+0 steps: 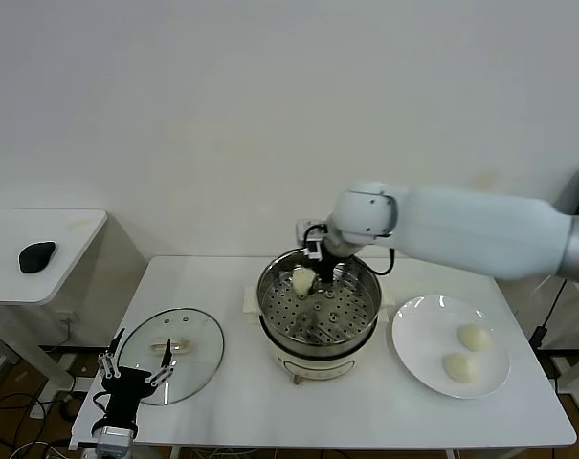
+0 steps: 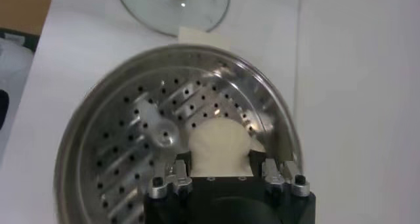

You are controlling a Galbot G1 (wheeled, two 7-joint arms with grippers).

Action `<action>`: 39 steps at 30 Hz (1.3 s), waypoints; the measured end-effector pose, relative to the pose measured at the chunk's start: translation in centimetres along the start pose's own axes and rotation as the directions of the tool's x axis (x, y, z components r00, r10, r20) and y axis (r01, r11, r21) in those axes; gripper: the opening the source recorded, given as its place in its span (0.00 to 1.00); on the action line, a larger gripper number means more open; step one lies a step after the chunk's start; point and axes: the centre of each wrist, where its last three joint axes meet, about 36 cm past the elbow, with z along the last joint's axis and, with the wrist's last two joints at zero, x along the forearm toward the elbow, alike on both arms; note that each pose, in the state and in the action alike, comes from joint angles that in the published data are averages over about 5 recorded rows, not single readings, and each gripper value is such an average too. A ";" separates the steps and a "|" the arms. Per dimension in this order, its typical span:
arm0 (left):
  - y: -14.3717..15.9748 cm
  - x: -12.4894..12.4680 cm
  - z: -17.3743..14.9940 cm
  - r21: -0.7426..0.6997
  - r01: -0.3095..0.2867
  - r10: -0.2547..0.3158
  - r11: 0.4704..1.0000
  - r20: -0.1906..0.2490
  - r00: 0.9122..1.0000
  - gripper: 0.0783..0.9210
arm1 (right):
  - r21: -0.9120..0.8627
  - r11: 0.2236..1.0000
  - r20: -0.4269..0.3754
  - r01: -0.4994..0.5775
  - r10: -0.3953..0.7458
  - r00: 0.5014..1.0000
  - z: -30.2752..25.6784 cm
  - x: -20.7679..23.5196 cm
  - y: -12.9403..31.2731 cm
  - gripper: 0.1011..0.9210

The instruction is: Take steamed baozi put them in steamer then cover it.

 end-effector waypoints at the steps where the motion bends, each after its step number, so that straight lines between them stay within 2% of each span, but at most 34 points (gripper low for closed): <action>1: 0.0 0.0 0.0 0.001 0.000 0.000 1.000 0.000 1.000 0.88 | -0.002 1.000 0.000 0.002 -0.002 1.000 -0.2 -0.4 0.1 0.55; 12: 0.0 0.1 0.1 0.001 0.003 -0.003 1.000 0.000 1.000 0.88 | -0.018 1.000 0.003 0.017 -0.017 1.000 -1.8 -4.4 0.4 0.56; 15: -0.1 0.1 0.1 0.003 0.003 -0.003 1.000 -0.001 1.000 0.88 | -0.025 1.000 0.000 0.018 -0.018 1.000 -1.8 -5.1 0.4 0.62; 21: -0.2 0.1 0.1 0.006 0.004 -0.004 1.000 -0.001 1.000 0.88 | -0.025 1.000 -0.003 0.015 -0.015 1.000 -1.4 -5.0 0.1 0.80; 25: -0.2 0.1 0.0 0.007 0.002 -0.002 1.000 0.003 1.000 0.88 | -0.006 1.000 0.000 0.013 -0.013 1.000 -0.5 -3.1 -0.6 0.87; 32: -0.3 0.0 -0.4 0.006 -0.007 0.007 1.000 0.015 1.000 0.88 | 0.049 0.999 -0.020 0.015 -0.014 1.000 3.4 3.7 -1.7 0.88; 39: -0.9 0.1 -0.7 0.010 -0.021 0.020 1.000 0.025 0.999 0.88 | 0.079 0.997 -0.071 0.025 -0.019 0.997 10.8 9.6 -0.1 0.88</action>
